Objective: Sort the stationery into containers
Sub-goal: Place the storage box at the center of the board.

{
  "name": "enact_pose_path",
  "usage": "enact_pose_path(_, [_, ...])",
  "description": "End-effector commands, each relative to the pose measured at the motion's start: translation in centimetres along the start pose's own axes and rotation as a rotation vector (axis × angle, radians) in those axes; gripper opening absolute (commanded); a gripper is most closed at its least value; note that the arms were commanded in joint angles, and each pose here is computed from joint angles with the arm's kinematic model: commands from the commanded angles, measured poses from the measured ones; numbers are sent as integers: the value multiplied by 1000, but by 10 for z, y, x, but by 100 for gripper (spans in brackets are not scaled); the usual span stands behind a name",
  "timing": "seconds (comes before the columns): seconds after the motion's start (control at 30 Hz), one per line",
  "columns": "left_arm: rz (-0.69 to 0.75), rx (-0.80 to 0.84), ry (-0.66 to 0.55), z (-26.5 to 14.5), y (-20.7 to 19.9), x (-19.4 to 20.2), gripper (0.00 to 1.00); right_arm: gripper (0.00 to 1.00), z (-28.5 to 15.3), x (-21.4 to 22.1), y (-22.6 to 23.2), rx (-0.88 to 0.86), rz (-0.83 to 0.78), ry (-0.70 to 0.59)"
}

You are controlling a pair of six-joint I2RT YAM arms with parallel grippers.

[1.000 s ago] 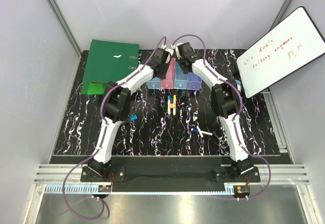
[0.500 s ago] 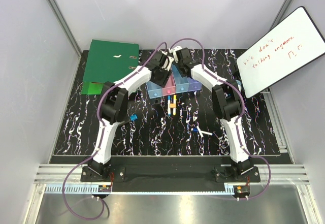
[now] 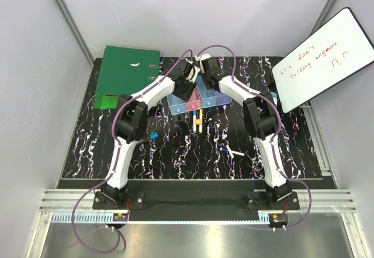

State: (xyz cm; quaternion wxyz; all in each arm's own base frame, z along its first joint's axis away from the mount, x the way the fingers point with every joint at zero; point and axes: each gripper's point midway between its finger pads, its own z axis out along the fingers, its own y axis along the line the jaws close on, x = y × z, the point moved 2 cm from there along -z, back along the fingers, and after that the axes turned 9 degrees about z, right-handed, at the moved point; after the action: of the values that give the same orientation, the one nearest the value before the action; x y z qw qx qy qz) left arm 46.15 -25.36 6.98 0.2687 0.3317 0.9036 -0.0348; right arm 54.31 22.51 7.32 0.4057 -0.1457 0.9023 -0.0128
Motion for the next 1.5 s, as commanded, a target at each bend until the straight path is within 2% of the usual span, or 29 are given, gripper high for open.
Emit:
enact_pose_path(0.0, [124,-30,57,10,9,10,41,0,-21,23,26,-40,-131,74])
enact_pose_path(0.3, [183,-31,25,16,15,2,33,0,-27,42,20,25,-110,111])
enact_pose_path(0.53, [221,39,-11,19,5,-2,31,0,-32,44,17,67,-90,111])
enact_pose_path(0.8, [270,94,-39,23,-8,-7,32,0,-40,50,14,95,-66,117])
enact_pose_path(1.03, [278,94,-45,22,-12,-8,39,0,-41,53,14,91,-71,125])
enact_pose_path(1.07, [275,91,-44,22,-12,-7,41,1,-41,50,15,89,-72,118])
enact_pose_path(1.13, [275,79,-46,21,-10,-8,48,13,-40,48,15,87,-78,114])
enact_pose_path(1.27, [274,69,-66,14,-9,-13,50,25,-41,38,16,83,-91,94])
enact_pose_path(1.47, [253,59,-110,-1,-7,-27,52,33,-46,23,16,79,-105,60])
